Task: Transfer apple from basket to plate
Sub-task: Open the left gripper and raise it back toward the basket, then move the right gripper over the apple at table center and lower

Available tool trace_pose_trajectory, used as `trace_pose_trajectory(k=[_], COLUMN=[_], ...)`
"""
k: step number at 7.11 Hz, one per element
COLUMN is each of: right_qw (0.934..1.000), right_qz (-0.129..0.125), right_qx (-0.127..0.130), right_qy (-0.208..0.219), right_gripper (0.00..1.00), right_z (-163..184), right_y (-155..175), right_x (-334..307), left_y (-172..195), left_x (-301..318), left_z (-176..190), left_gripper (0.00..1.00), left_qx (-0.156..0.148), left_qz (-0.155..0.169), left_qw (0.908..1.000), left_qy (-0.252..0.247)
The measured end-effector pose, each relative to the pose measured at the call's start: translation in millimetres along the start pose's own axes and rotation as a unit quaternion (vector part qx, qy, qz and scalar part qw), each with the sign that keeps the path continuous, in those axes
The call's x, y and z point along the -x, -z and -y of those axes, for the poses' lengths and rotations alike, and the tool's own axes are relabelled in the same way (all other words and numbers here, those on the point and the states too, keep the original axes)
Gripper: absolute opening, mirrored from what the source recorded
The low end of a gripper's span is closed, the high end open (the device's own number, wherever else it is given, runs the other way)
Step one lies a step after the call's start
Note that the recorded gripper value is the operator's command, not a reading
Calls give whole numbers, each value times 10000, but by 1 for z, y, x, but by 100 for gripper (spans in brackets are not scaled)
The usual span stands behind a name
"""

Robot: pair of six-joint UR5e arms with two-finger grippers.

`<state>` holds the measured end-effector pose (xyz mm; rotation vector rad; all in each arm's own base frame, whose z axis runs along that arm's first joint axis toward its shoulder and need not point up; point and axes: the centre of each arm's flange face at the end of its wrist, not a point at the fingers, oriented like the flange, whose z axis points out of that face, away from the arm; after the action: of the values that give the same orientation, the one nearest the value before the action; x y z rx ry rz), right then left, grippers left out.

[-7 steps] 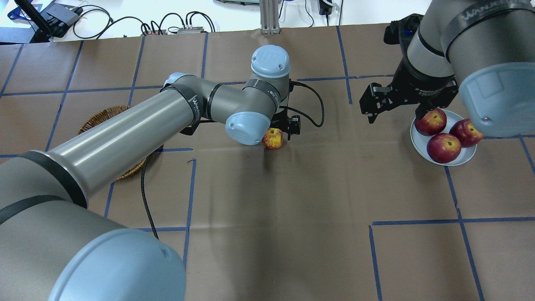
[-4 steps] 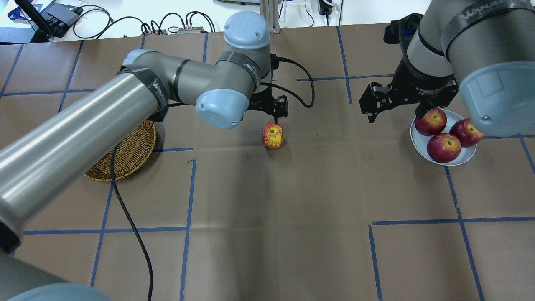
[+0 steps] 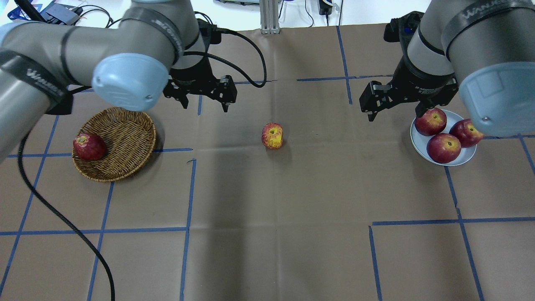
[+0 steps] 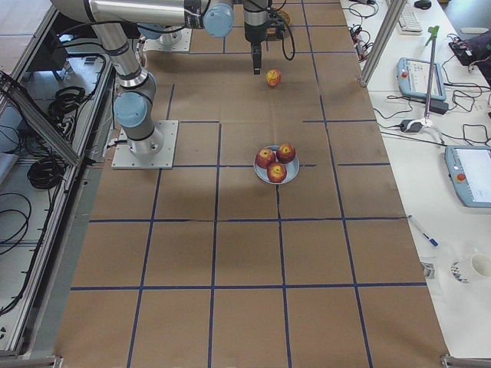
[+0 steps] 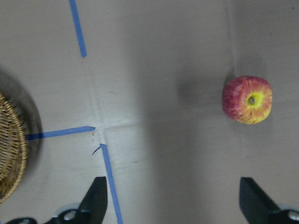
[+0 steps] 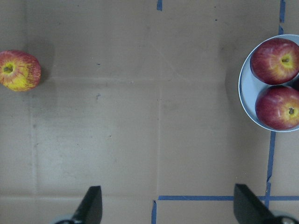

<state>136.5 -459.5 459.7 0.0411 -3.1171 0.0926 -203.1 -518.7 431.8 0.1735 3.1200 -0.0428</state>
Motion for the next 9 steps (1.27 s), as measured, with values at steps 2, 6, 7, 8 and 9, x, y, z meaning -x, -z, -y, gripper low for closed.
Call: trace_pose_trajectory(k=[2, 6, 7, 8, 9], right_qw=[9999, 9997, 9995, 9994, 9995], right_qz=[7, 96, 119, 129, 138], right_qx=[-112, -65, -58, -78, -140], right_qy=[-36, -194, -298, -316, -262], right_gripper=[100, 100, 100, 100, 100], right_z=[8, 54, 65, 76, 85], right_y=[13, 4, -7, -29, -57], right_x=[5, 88, 120, 157, 186], left_y=[10, 23, 23, 24, 24], left_x=[40, 56, 55, 56, 56], left_z=[-23, -51, -52, -51, -50], left_gripper=[99, 99, 99, 99, 99], left_qx=[-1, 8, 48, 58, 73], left_qz=[-18, -53, -47, -40, -39], left_qw=[9995, 9987, 9988, 9988, 9988], left_qy=[302, 499, 492, 488, 485])
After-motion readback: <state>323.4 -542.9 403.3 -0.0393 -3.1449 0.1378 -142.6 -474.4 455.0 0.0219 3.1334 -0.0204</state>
